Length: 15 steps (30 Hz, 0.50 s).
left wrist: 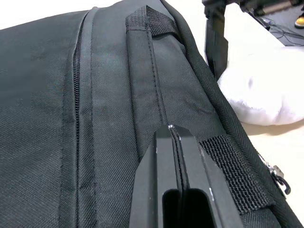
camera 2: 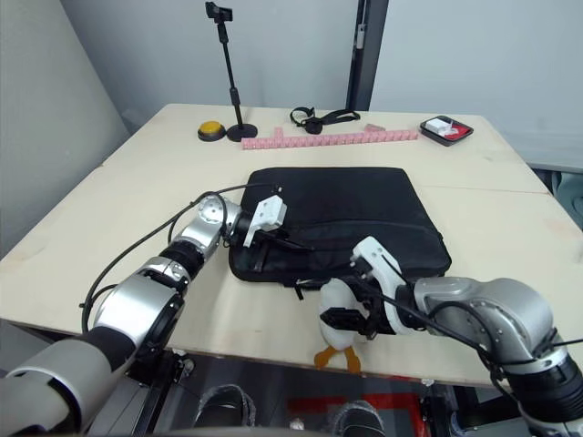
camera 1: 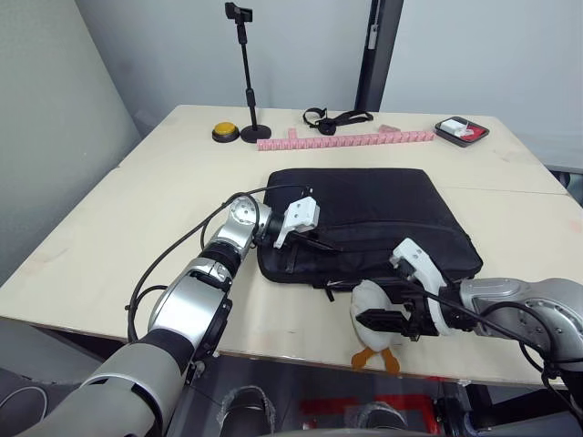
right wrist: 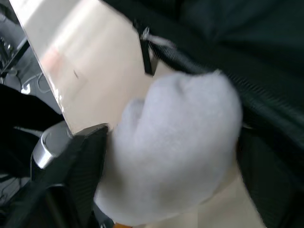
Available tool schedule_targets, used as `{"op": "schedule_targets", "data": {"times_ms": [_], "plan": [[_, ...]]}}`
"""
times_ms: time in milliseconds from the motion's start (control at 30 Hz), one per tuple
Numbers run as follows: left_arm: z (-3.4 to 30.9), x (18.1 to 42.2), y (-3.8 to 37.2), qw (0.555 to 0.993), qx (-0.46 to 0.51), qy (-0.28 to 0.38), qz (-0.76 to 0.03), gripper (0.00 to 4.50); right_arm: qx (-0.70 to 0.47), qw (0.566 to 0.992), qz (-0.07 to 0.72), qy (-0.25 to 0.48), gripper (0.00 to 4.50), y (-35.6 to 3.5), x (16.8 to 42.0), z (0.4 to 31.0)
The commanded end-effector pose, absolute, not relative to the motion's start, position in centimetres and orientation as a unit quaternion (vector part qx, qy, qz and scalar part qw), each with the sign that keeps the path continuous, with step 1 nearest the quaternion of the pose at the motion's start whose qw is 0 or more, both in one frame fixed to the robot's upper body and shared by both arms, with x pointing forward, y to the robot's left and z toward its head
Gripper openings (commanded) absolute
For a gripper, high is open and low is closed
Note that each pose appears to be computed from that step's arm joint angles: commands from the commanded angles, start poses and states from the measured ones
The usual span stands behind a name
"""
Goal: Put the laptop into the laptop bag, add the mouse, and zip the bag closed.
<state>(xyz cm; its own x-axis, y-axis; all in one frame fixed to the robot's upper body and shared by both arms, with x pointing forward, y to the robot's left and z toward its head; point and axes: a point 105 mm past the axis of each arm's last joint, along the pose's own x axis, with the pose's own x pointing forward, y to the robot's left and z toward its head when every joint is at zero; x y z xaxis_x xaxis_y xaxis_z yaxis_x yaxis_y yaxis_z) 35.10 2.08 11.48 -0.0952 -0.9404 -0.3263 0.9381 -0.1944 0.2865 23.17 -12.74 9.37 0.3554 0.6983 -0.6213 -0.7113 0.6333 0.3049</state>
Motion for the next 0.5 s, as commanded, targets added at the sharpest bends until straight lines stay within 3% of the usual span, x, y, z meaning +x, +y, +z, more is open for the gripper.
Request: {"op": "schedule_targets", "data": {"times_ms": [33,300,500], "plan": [[11.0,35.3,2.8,0.636,0.238,0.011,-0.734,0.00,-0.029,0.830,0.421,0.365,2.58,-13.0,23.6,9.5],[10.3,35.3,3.3,0.633,0.258,0.022,-0.730,0.00,-0.052,0.830,0.440,0.338,0.02,-13.8,23.0,11.4],[9.4,34.9,3.6,0.626,0.260,0.037,-0.735,0.00,-0.069,0.827,0.448,0.332,0.02,-16.0,21.5,13.3]]}}
